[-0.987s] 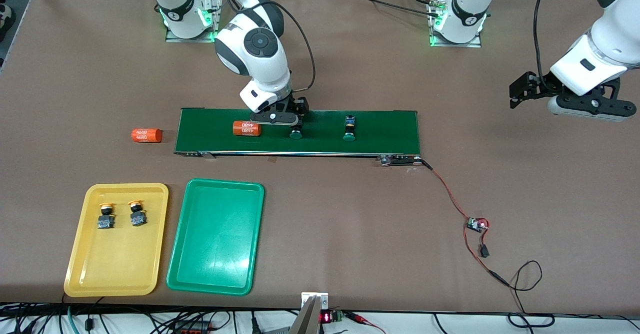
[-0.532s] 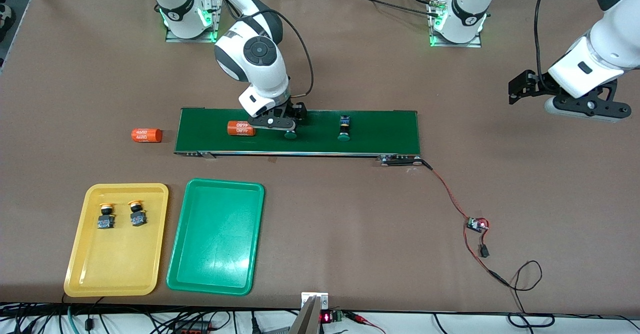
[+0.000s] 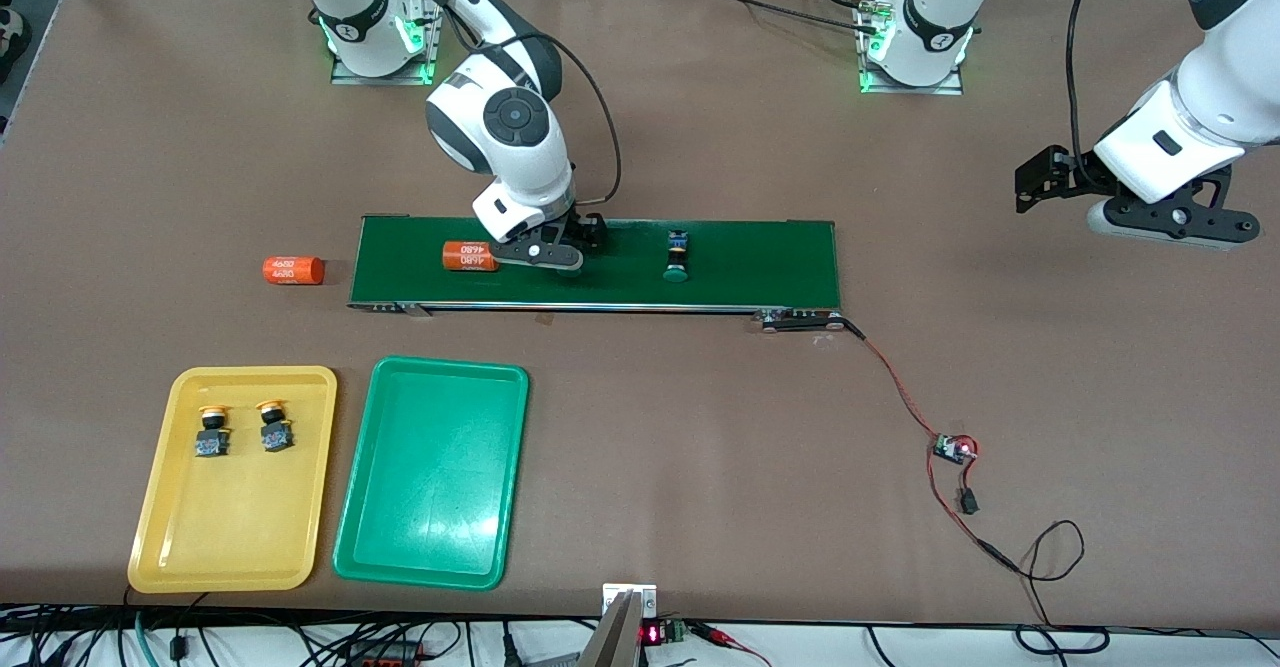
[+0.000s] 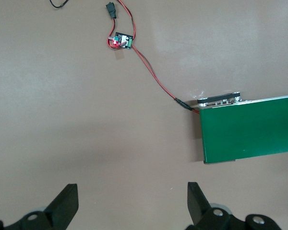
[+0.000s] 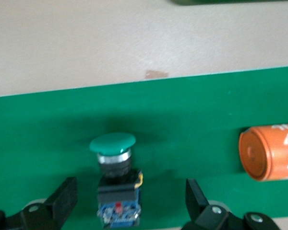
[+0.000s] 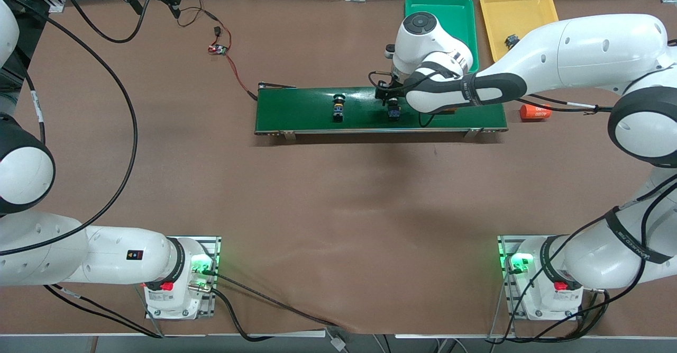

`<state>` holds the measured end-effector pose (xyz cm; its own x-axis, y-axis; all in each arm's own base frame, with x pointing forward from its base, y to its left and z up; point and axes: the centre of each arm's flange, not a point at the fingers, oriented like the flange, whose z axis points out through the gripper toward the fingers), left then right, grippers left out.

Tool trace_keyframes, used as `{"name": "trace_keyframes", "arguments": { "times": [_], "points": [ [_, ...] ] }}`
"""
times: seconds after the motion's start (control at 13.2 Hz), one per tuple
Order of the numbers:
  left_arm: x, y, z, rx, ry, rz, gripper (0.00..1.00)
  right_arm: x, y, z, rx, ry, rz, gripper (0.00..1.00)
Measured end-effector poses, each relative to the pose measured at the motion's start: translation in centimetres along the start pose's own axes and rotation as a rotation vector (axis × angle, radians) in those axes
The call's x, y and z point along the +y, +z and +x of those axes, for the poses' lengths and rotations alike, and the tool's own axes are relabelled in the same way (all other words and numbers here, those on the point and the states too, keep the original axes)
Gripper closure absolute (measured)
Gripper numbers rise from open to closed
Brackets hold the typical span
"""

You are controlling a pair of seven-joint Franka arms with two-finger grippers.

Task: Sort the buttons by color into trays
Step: 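Lower the right gripper and grasp the green button, then carry the green button with the right gripper over the green tray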

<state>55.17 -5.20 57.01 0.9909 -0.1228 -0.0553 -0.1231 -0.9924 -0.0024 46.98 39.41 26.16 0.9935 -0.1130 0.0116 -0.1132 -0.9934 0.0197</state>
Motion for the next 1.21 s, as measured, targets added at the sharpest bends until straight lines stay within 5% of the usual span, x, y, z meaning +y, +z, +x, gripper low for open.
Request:
{"name": "trace_keyframes", "arguments": {
  "times": [0.46, 0.84, 1.21],
  "points": [
    [-0.4, 0.1, 0.0, -0.001, -0.009, 0.0, 0.0, 0.5, 1.5, 1.2, 0.01, 0.008, 0.005, 0.03],
    [-0.7, 0.1, 0.1, -0.002, -0.015, -0.001, 0.0, 1.0, 1.0, 2.5, 0.025, 0.025, 0.007, 0.6],
    [-0.8, -0.3, 0.5, 0.038, -0.016, 0.0, 0.0, 1.4, 0.2, 3.8, 0.037, 0.043, -0.002, 0.61]
  ]
}}
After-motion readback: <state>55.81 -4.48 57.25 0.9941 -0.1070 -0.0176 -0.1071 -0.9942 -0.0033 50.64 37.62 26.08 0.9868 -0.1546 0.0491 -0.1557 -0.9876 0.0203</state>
